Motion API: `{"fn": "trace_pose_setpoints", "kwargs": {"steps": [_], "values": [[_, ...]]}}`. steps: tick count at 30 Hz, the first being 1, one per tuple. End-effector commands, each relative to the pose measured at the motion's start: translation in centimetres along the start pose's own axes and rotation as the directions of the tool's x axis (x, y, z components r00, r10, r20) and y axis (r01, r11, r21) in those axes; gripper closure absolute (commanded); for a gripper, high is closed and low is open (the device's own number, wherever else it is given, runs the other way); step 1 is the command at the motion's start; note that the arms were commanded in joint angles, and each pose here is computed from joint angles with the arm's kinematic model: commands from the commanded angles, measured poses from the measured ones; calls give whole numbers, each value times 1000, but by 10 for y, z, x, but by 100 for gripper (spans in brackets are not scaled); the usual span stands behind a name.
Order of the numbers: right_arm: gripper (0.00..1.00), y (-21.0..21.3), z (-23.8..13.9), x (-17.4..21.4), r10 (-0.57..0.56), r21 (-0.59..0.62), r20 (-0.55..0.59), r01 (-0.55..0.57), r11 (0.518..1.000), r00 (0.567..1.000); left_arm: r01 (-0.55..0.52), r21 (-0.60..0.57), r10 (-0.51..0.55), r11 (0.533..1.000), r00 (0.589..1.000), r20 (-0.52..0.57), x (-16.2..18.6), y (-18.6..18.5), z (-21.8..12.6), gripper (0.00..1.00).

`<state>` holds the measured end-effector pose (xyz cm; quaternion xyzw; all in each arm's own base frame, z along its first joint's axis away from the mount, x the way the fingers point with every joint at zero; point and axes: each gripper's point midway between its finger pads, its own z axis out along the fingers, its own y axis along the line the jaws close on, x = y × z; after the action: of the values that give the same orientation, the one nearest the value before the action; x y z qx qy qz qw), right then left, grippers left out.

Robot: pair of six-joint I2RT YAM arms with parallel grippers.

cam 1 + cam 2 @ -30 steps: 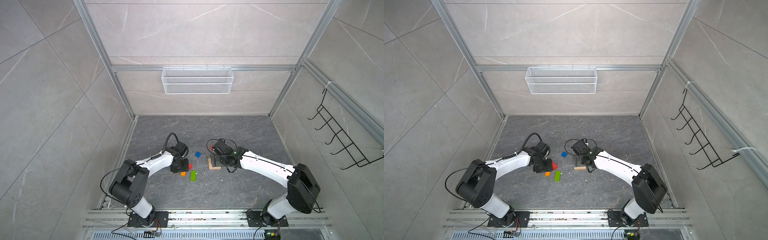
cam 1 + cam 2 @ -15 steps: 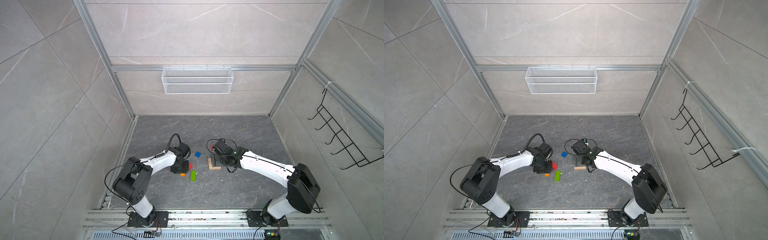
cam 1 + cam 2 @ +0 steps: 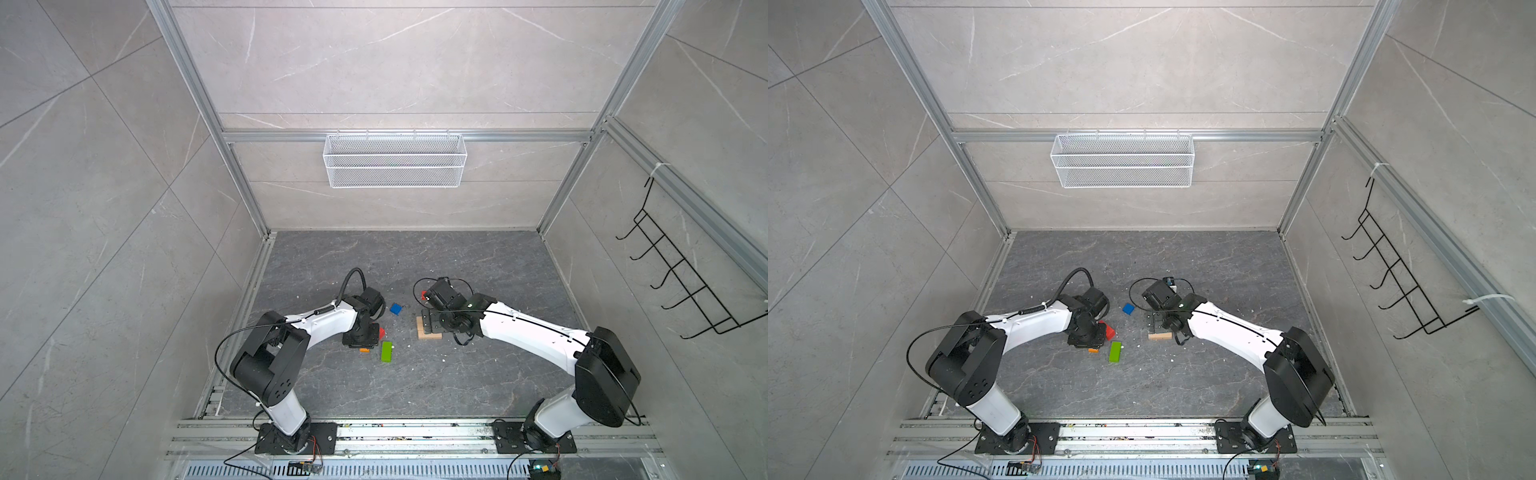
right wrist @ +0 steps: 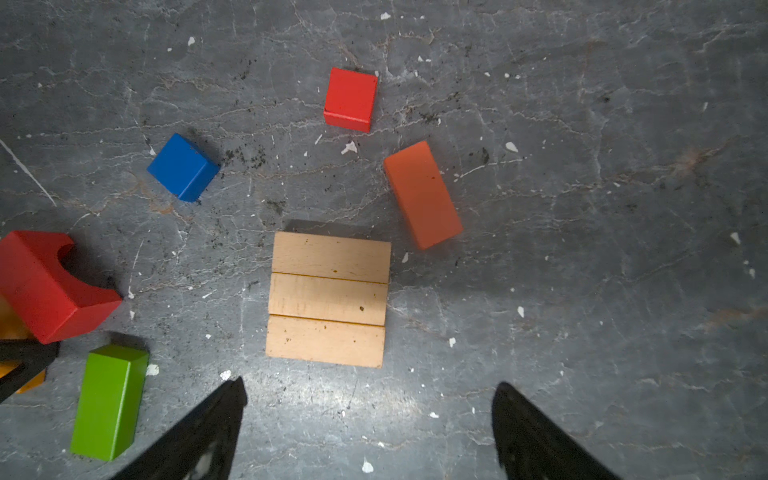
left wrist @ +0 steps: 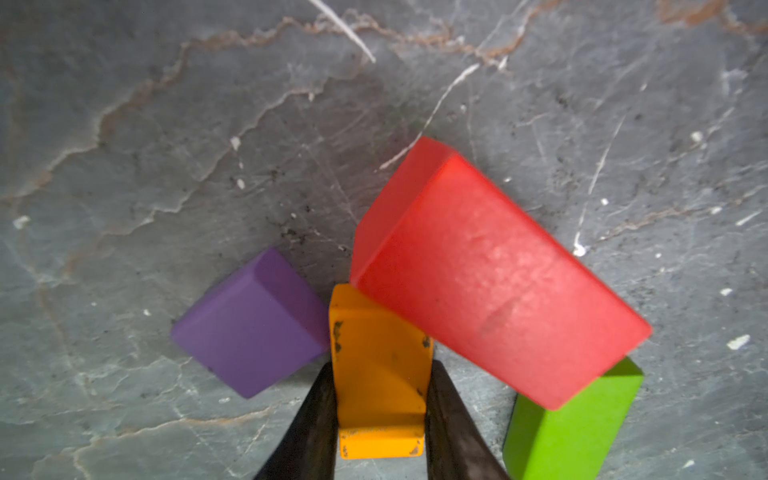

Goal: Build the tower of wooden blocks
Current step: 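Grasp the yellow block with the left gripper, then carry the yellow block with the left gripper over the three wood bars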

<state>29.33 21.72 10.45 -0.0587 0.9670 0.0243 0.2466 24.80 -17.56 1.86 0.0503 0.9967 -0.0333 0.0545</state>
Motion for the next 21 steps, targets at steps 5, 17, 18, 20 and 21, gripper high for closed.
{"fn": "trace_pose_setpoints", "kwargs": {"steps": [5, 17, 18, 20, 21], "values": [[8, -9, -5, 0, -4, 29, 6, 4, 1000, 1000, -3, 0, 3, 1000, 1000, 13, -3, -1, -21, 83], [6, 3, -9, -2, 25, -80, 52, -21, 997, 998, 14, 249, -46, 968, 991, 122, -10, -36, -85, 89], [6, 2, -10, -2, 29, -81, 54, -25, 996, 998, 16, 284, -55, 959, 990, 130, -12, -42, -90, 89], [6, 1, -11, -2, 38, -85, 58, -33, 996, 998, 15, 354, -70, 935, 987, 143, -17, -54, -98, 89], [5, 0, -12, -2, 46, -90, 57, -40, 995, 997, 14, 385, -77, 923, 986, 149, -19, -60, -102, 89]]}}
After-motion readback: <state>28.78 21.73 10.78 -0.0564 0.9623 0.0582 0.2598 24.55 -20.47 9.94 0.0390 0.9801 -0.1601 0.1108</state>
